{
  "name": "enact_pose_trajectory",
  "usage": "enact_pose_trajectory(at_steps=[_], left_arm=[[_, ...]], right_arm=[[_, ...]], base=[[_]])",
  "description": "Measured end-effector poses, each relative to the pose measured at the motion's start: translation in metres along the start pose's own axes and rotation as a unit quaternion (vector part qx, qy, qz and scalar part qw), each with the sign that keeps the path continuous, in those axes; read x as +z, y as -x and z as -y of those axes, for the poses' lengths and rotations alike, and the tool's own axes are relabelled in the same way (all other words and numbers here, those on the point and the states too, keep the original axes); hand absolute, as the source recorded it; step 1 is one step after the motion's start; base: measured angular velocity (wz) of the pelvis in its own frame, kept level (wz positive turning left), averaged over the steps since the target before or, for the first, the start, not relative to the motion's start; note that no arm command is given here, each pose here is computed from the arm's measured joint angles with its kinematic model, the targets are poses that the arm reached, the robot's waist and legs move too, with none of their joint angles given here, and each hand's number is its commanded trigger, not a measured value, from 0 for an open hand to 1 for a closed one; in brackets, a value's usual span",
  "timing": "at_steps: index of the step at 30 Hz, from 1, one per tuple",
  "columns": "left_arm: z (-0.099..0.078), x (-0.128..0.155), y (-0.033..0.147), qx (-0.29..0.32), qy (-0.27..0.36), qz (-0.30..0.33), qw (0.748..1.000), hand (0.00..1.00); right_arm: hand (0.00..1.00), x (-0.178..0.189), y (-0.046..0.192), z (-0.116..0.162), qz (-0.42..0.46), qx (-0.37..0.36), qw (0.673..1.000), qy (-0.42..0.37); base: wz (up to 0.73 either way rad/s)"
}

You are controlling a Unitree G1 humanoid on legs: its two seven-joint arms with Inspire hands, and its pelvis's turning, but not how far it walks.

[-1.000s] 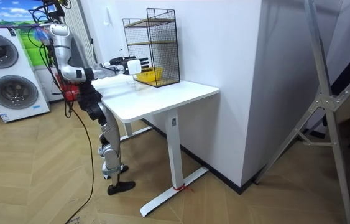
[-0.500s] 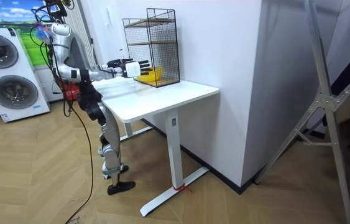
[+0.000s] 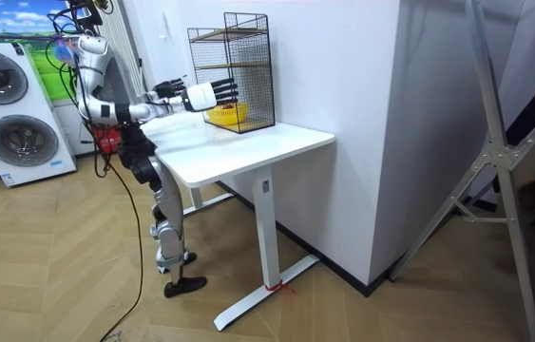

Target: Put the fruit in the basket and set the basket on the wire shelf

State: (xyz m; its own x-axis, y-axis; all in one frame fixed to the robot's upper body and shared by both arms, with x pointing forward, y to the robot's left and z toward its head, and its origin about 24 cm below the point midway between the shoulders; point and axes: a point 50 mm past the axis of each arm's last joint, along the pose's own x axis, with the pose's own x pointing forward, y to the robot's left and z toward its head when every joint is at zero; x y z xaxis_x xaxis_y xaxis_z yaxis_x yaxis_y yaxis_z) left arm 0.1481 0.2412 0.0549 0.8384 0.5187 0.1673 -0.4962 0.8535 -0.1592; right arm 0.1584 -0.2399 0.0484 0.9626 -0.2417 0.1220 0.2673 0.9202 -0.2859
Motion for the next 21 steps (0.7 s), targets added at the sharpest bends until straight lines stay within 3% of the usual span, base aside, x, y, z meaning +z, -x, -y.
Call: enact_pose_trajectory(at_steps=[4,11,17,21], left_arm=[[-0.018,0.021,-0.010,0.095,-0.002,0.056,0.994,0.00],[-0.045,0.047,-0.018,0.211,-0.010,0.123,0.970,0.00],[-0.084,0.068,-0.015,0.329,-0.028,0.172,0.928,0.00],[-0.120,0.080,-0.013,0.419,-0.025,0.185,0.889,0.00]], right_arm=[[0.00,0.012,-0.005,0.023,0.030,-0.090,0.995,0.015],[0.00,0.039,-0.012,0.050,0.100,-0.183,0.978,0.029],[0.00,0.044,-0.003,0.096,0.106,-0.329,0.938,0.007],[0.00,0.034,0.009,0.131,0.080,-0.437,0.896,-0.016]], base=[[0.00],[0.00],[0.01],[0.02]])
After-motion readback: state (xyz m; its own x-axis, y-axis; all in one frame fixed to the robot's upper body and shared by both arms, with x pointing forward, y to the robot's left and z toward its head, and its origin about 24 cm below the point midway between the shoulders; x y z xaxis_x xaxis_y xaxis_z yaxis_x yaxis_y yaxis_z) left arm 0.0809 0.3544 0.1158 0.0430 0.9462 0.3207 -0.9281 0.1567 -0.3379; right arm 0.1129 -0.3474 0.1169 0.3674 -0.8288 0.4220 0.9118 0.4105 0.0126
